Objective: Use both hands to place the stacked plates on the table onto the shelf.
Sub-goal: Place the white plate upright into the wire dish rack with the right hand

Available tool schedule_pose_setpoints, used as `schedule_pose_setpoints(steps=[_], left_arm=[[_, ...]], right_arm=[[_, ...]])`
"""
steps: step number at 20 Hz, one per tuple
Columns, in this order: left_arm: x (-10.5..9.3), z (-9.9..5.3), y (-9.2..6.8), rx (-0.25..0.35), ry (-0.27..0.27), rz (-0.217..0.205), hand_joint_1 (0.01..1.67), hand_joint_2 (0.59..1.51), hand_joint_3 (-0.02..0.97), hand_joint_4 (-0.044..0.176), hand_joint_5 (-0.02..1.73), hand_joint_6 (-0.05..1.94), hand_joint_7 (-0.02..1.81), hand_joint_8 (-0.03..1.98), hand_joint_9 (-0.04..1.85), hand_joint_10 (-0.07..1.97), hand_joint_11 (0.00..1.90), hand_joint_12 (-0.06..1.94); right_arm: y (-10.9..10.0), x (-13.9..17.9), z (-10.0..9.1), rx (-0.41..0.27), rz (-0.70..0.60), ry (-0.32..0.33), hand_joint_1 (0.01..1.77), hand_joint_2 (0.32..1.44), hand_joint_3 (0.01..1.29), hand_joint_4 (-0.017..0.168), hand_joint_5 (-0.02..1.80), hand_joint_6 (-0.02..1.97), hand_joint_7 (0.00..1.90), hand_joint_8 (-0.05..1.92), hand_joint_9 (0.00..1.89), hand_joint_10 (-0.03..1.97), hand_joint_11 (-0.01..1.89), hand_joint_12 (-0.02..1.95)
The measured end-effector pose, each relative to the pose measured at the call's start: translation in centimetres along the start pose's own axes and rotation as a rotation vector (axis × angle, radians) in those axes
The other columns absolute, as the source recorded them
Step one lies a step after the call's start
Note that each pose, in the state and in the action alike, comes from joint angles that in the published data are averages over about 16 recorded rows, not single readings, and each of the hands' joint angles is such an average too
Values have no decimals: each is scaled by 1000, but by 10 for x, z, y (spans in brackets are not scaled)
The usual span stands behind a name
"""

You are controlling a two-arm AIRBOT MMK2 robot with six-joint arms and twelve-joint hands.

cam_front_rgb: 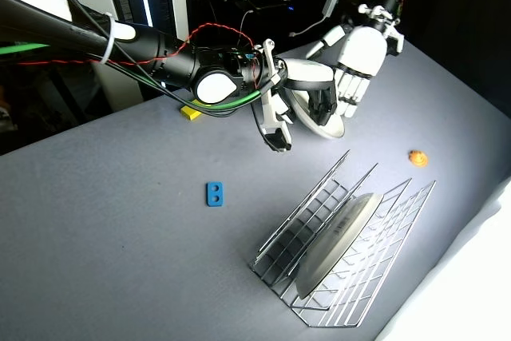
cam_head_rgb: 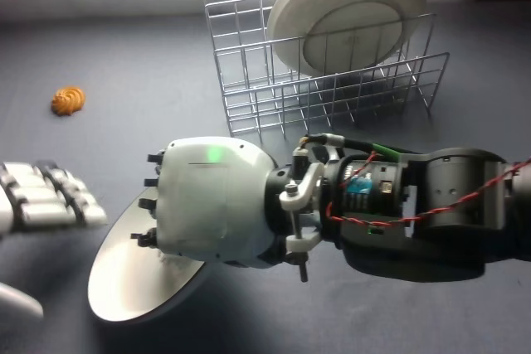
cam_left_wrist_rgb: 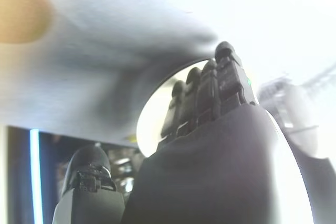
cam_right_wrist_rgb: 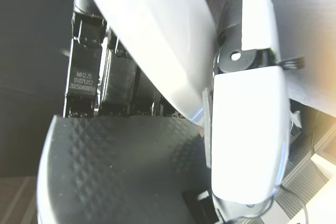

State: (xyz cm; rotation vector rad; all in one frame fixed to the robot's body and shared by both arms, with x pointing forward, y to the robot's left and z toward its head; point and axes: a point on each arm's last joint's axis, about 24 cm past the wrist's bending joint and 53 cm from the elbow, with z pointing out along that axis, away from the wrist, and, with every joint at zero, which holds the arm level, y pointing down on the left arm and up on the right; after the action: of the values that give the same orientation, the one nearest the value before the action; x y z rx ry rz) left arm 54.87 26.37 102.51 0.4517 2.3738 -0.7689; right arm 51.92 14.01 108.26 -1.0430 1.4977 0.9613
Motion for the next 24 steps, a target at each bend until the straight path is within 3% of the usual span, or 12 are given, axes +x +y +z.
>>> schedule_pose_setpoints(steps=[5,9,17,24], left_arm=[[-40,-14,11,-21,-101,-4,12,1120,12,3,7,10,17,-6,12,-53,14,-5],[-66,-28,11,-8,-160,26,12,1118,12,2,12,10,17,-6,16,-53,13,-6],[-99,-52,-10,94,-210,168,12,1111,12,5,20,8,18,-6,19,-52,13,-8],[-110,-68,-41,229,-222,310,12,1111,12,7,22,7,18,-6,15,-52,14,-9]], right_arm=[[-3,-11,-16,11,4,5,1158,911,13,9,955,565,1213,513,1389,5,1048,853],[-7,-28,-32,26,26,0,1175,914,14,10,1008,625,1238,524,1389,7,1033,845],[-25,-72,-68,79,116,-32,1208,922,13,15,1087,720,1261,534,1384,15,1021,829],[-39,-114,-98,92,241,-84,1222,925,14,13,1099,773,1259,543,1377,22,1027,824]])
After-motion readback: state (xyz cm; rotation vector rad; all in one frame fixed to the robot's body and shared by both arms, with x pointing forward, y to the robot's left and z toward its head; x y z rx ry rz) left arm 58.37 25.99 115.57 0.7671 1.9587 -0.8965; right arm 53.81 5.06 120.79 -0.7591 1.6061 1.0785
